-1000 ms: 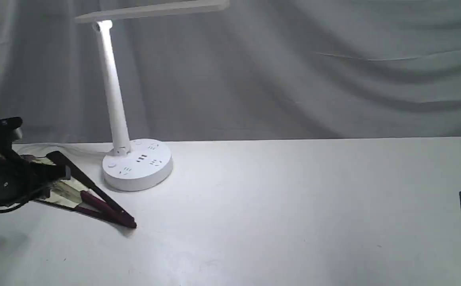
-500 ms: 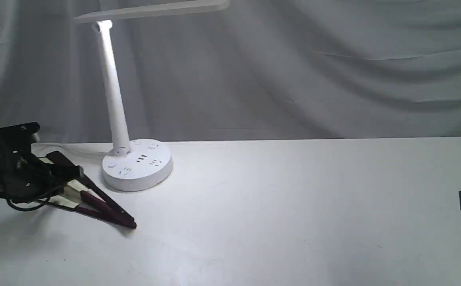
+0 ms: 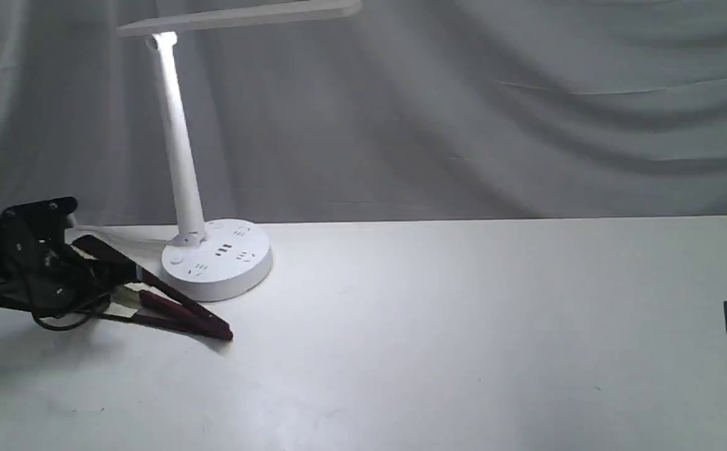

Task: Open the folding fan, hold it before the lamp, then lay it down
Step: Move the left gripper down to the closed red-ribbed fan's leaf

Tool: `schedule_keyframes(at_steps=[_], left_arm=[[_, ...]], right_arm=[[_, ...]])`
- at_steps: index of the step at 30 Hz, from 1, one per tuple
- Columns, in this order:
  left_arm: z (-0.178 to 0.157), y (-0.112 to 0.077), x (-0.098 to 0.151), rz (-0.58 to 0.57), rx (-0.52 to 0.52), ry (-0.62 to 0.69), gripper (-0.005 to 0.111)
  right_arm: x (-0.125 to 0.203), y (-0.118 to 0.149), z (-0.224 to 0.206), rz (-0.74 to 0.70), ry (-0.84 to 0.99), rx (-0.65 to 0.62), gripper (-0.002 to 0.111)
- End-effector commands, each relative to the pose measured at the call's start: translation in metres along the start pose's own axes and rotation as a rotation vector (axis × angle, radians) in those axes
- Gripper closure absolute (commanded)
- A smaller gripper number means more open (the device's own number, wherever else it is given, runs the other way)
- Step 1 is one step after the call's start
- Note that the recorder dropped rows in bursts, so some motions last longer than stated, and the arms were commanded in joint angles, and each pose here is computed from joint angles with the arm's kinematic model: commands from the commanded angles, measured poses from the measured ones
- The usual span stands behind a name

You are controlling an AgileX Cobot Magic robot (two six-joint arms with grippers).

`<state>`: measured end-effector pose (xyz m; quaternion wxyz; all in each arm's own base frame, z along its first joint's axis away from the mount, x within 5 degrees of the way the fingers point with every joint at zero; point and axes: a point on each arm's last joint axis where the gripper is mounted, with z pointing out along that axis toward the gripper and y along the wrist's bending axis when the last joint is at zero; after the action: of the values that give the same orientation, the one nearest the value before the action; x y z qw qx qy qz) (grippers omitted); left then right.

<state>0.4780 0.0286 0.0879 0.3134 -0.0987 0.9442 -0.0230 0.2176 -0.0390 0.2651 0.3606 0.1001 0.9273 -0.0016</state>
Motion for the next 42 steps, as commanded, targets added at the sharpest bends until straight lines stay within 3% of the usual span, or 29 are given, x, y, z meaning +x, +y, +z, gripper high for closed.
schedule_keyframes(at_steps=[1, 5, 16, 22, 28, 36, 42], left_arm=[[0.004, 0.001, 0.003, -0.002, -0.002, 0.009, 0.073], [0.004, 0.002, 0.006, 0.047, -0.009, 0.048, 0.074], [-0.003, 0.003, 0.017, 0.277, 0.006, 0.207, 0.107], [-0.005, 0.003, 0.026, 0.319, 0.019, 0.287, 0.107], [-0.005, 0.007, 0.051, 0.375, 0.033, 0.377, 0.107], [-0.040, 0.002, 0.037, 0.383, 0.051, 0.218, 0.107], [-0.048, 0.000, 0.033, 0.366, 0.066, 0.220, 0.107]], right_arm=[[-0.002, -0.001, -0.001, 0.008, -0.014, 0.002, 0.071], [-0.003, -0.001, -0.001, 0.008, -0.016, 0.002, 0.071], [-0.004, -0.001, -0.001, 0.008, -0.035, 0.004, 0.071], [-0.004, -0.001, -0.001, 0.008, -0.032, 0.003, 0.071], [-0.004, -0.001, -0.001, 0.004, -0.032, 0.003, 0.071], [-0.004, -0.001, -0.001, 0.004, -0.032, 0.003, 0.071], [-0.004, -0.001, -0.001, 0.007, -0.026, 0.003, 0.071]])
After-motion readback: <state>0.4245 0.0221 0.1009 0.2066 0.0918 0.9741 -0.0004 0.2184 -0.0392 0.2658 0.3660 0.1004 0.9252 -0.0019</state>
